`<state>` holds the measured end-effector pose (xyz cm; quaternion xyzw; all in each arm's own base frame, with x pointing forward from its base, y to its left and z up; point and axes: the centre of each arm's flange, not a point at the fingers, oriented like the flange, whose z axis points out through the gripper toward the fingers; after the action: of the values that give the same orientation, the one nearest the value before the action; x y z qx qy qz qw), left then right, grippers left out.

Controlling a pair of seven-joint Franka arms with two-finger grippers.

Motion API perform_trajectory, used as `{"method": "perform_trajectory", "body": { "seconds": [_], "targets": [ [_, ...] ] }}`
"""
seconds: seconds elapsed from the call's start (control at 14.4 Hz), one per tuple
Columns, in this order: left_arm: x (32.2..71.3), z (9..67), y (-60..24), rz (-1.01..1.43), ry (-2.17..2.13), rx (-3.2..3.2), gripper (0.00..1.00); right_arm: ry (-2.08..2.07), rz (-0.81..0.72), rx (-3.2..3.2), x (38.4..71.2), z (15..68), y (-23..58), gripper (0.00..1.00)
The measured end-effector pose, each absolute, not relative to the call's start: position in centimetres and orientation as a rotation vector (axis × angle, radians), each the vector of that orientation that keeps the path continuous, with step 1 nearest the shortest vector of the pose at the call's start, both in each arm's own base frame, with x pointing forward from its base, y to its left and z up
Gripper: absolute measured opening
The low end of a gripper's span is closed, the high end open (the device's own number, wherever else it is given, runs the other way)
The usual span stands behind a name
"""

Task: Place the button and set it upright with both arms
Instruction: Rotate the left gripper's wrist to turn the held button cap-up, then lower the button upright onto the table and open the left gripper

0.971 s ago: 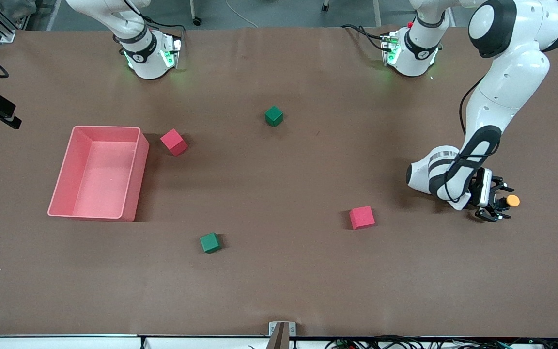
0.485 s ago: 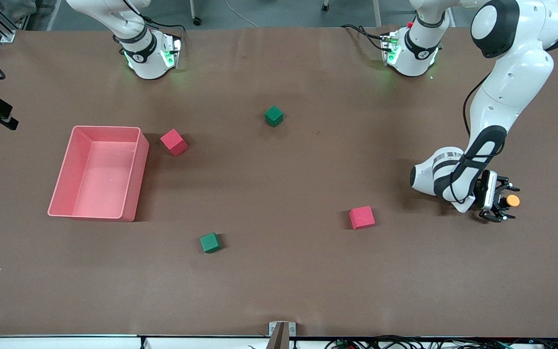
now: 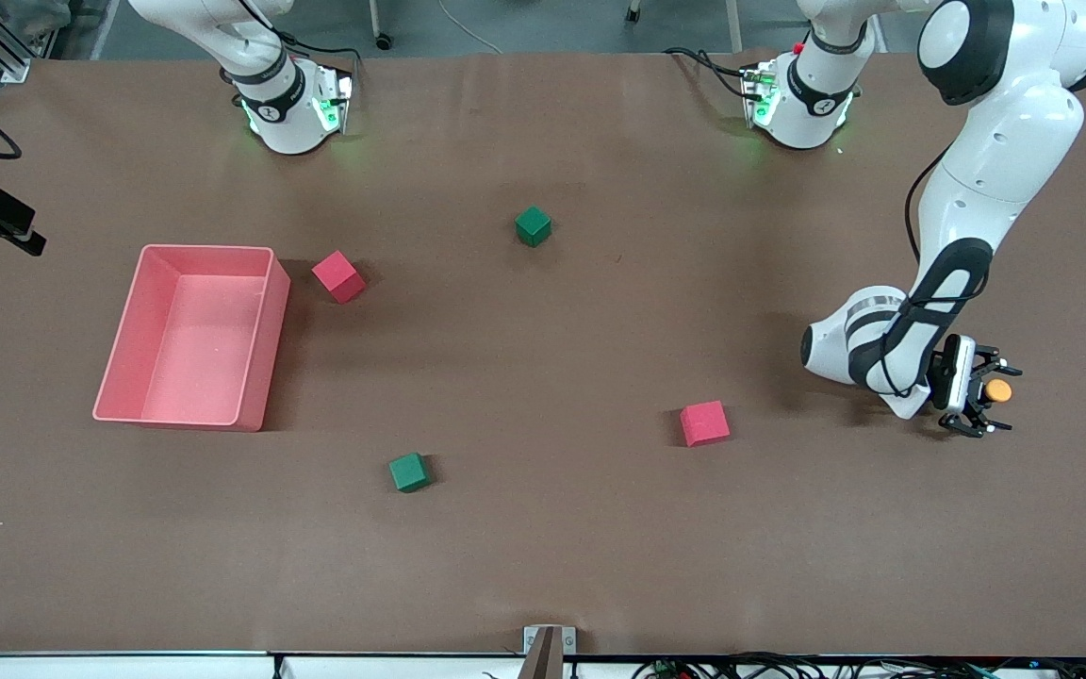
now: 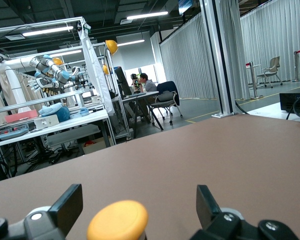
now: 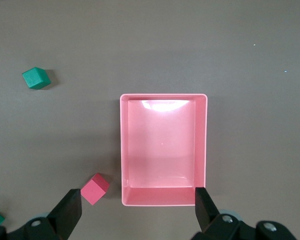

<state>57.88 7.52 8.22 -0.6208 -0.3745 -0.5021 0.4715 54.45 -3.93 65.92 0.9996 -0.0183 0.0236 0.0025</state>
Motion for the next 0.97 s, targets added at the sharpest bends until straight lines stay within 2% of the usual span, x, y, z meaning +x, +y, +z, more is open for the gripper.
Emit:
{"method": "perform_trajectory", "body": {
  "seconds": [0.49,0.97],
  "targets": [
    [59.7,13.9,5.4,-1.088,-0.845,-1.561,1.00,-0.069,0.053,3.136,54.5,65.4,-4.3,1.00],
    [64.0,25.2,0.4,-0.794,-0.897,-1.821,1.00,-0.078,0.038,3.135,54.6,64.9,-4.6,1.00]
  ]
}}
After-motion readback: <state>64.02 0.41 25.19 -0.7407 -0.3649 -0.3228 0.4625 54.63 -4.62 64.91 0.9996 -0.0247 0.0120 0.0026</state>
